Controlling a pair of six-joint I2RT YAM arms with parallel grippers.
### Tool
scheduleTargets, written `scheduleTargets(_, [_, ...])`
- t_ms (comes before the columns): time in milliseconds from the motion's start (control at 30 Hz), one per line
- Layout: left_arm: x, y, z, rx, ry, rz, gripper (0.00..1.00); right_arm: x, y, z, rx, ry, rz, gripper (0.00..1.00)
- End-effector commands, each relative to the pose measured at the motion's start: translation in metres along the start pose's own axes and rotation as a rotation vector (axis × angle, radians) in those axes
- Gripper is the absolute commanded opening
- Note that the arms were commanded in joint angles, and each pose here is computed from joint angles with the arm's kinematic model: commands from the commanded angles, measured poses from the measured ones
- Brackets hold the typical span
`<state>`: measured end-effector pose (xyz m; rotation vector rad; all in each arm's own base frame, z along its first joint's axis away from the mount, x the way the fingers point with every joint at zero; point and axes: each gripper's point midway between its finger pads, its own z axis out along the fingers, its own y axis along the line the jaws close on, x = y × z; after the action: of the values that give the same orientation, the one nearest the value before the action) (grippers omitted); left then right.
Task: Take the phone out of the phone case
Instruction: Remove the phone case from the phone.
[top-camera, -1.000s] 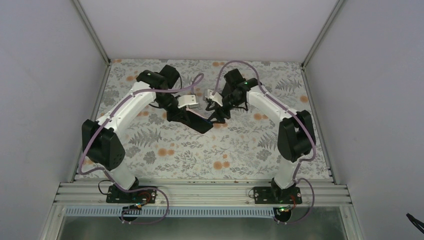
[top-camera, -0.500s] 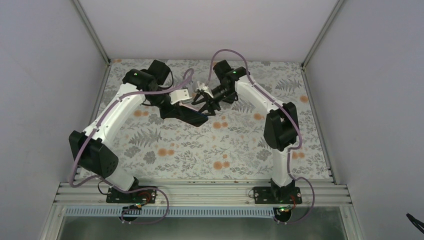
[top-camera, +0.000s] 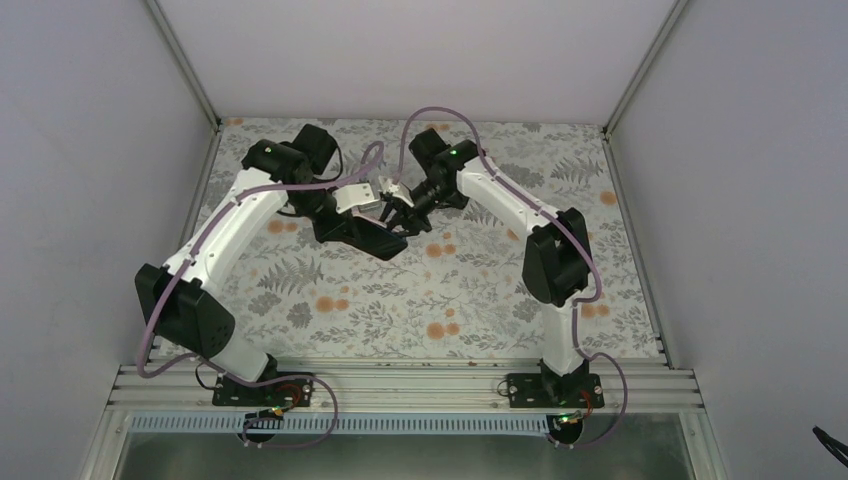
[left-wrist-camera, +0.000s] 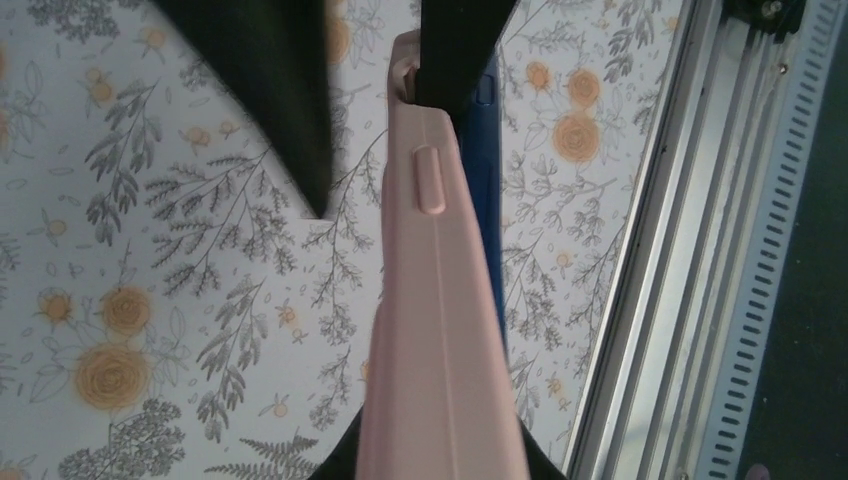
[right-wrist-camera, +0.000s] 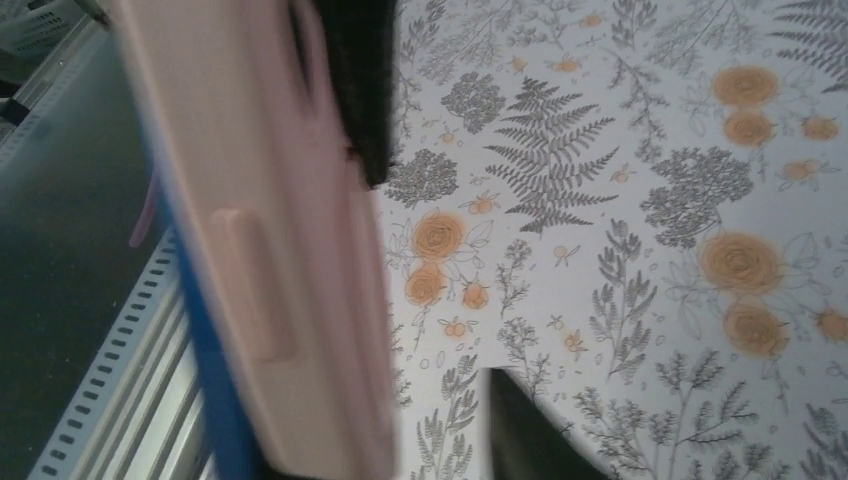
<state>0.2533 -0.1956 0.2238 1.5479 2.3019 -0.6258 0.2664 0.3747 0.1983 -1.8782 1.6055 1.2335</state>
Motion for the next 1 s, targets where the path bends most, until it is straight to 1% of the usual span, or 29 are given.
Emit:
scheduleTargets(0, [-0.154,0.125,-0.08,-0.546,-0.586,0.193,0.02,-0.079,0.157,0.034,-0.437,-0.152,-0.008,0.12])
scheduleTargets(67, [-0.154,0.125,-0.078,-0.534,-0.571,0.196,0.02,-0.078,0.158,0.032,-0.433,-0.153,-0.011,0.04])
scheduleTargets(167, [-0.154,0.121,-0.08,-0.524,-0.564,0.22,0.03,-0.076,0.155,0.025,-0.419,-0.165,-0.015,0.03])
scheduleTargets(200, [-0.153,0.117,-0.08,-0.518,-0.564,0.23,0.05,-0.075,0.153,0.022,-0.412,-0.171,-0.016,0.03])
scheduleTargets(267, [-0.153,0.113,-0.083,-0.511,-0.563,0.24,0.12,-0.073,0.146,0.016,-0.391,-0.18,-0.006,0.03])
scheduleTargets(333, [-0.151,0.11,-0.083,-0.495,-0.549,0.239,0.23,-0.071,0.136,0.006,-0.362,-0.194,0.013,0.03])
scheduleTargets(433, [-0.148,0.105,-0.088,-0.493,-0.529,0.227,0.42,-0.06,0.113,-0.008,-0.302,-0.198,0.061,0.03])
scheduleTargets(533, [-0.141,0.102,-0.1,-0.536,-0.507,0.209,0.64,-0.042,0.084,-0.03,-0.226,-0.224,0.12,0.03])
scheduleTargets(600, [-0.135,0.097,-0.111,-0.576,-0.5,0.207,0.73,-0.029,0.064,-0.052,-0.165,-0.254,0.163,0.03])
scheduleTargets(667, [-0.131,0.091,-0.12,-0.604,-0.498,0.21,0.8,-0.022,0.053,-0.069,-0.12,-0.274,0.186,0.03])
scheduleTargets(800, [-0.126,0.074,-0.133,-0.634,-0.517,0.228,0.86,-0.012,0.031,-0.093,-0.029,-0.292,0.243,0.03])
scheduleTargets(867, [-0.128,0.064,-0.119,-0.642,-0.507,0.263,0.86,-0.01,0.019,-0.102,0.024,-0.304,0.279,0.03])
scheduleTargets(967, [-0.14,0.051,-0.088,-0.742,-0.471,0.342,0.86,-0.011,-0.008,-0.121,0.136,-0.352,0.354,0.03])
